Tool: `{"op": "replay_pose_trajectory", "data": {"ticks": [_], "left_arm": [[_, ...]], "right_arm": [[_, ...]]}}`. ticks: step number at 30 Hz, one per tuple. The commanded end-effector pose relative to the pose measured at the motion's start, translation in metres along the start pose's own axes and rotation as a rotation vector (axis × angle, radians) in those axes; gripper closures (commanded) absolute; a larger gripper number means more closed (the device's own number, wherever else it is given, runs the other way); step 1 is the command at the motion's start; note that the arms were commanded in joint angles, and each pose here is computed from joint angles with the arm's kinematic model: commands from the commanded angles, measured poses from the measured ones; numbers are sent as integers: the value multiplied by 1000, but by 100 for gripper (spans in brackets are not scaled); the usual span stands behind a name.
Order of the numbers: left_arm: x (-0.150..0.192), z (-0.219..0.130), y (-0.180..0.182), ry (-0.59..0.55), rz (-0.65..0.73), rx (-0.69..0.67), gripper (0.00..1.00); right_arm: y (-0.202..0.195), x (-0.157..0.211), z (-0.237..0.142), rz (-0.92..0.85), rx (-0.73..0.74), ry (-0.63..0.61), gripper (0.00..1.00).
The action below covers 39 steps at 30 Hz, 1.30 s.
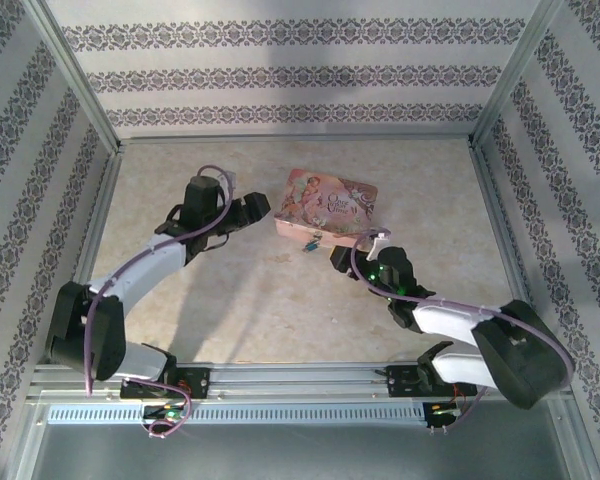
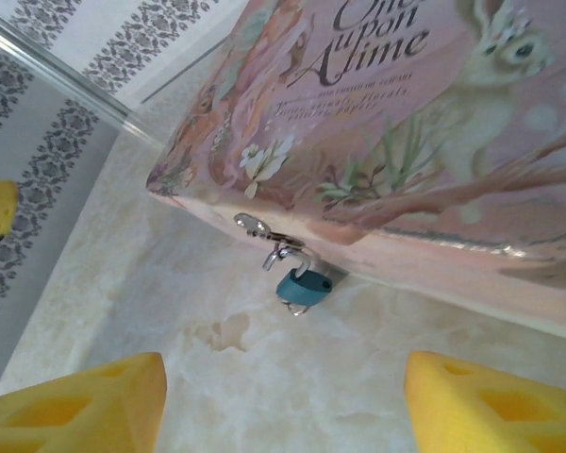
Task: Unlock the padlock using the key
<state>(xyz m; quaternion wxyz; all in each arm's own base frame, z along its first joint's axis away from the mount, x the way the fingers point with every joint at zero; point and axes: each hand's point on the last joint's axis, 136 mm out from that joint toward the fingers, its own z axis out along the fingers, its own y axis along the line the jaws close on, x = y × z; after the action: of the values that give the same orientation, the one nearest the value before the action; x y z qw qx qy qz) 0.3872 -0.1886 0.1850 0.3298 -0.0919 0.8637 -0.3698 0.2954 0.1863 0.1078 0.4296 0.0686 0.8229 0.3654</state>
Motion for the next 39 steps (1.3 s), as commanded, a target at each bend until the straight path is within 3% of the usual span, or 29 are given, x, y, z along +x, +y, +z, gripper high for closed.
{"op": "replay_pose_trajectory", "data": {"ticks": [1, 9, 17, 22, 39], "left_arm": [[13, 17, 18, 138, 72, -50, 24], [17, 74, 26, 315, 80, -27, 32], [29, 99, 51, 365, 64, -73, 34], [43, 95, 70, 386, 55, -128, 36], [83, 44, 76, 331, -42, -120, 38]], "right_arm": [[-15, 3, -7, -27, 97, 58, 26], [-11, -1, -8, 66, 72, 74, 2], [5, -15, 8, 135, -19, 125, 2], [6, -23, 18, 128, -48, 153, 2], [5, -75, 59, -8, -139, 124, 3]]}}
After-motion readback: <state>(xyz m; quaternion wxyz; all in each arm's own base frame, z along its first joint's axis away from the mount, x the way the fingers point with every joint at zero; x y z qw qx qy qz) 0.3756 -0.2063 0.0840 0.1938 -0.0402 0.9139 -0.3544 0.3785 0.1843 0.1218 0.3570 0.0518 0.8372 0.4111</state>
